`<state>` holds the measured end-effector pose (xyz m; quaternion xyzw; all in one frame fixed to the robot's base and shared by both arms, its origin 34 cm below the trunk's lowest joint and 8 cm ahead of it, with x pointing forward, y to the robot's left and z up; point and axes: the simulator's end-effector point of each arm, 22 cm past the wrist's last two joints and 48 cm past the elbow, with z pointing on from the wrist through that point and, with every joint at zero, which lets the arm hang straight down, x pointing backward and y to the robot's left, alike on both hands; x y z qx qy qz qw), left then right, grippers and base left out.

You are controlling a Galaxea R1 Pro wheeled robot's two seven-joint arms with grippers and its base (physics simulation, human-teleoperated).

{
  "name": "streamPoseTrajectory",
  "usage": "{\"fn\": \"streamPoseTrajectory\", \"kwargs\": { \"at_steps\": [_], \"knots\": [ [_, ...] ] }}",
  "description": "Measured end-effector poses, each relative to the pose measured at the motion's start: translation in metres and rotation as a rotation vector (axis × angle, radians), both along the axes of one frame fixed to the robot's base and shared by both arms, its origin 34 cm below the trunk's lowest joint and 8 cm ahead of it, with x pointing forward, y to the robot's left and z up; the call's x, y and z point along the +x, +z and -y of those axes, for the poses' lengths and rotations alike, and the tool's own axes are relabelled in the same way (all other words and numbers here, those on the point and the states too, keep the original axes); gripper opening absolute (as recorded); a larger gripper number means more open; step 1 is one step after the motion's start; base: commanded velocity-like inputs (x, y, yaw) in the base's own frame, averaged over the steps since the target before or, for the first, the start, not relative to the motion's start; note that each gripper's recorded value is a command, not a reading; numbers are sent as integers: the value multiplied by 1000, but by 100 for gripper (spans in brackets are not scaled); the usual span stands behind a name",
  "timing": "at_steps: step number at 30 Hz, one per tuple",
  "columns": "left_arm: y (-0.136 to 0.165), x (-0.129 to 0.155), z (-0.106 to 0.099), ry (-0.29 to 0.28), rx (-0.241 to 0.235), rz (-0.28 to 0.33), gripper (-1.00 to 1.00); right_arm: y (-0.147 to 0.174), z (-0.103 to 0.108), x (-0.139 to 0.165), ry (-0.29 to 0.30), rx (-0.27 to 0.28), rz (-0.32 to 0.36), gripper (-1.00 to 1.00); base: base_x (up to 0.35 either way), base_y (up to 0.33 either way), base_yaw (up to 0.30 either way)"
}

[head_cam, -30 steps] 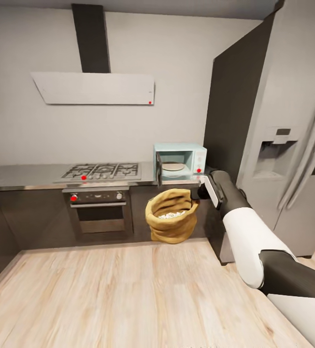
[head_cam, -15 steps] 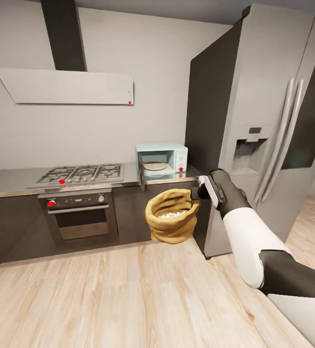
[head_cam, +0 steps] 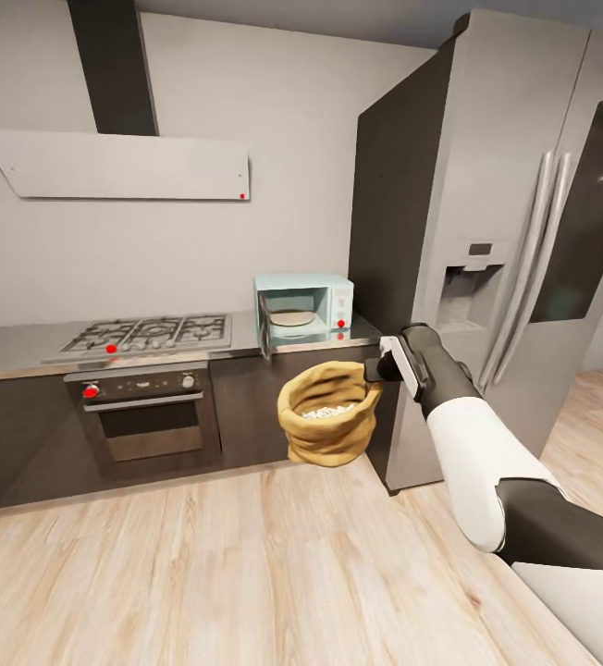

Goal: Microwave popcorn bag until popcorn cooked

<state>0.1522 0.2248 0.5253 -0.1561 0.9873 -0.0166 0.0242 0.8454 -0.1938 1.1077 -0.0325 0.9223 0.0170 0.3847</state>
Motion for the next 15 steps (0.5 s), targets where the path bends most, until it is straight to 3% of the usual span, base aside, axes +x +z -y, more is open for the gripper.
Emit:
{"fn": "streamPoseTrajectory", "kwargs": {
  "at_steps": [10, 15],
  "knots": [
    [0, 1, 0, 0, 0, 1, 100, 0, 1, 0, -2, -4, 1, -100, 1, 0, 0],
    [0, -1, 0, -3, -1, -1, 100, 1, 1, 0, -3, -6, 1, -100, 307, 0, 0]
  ]
}}
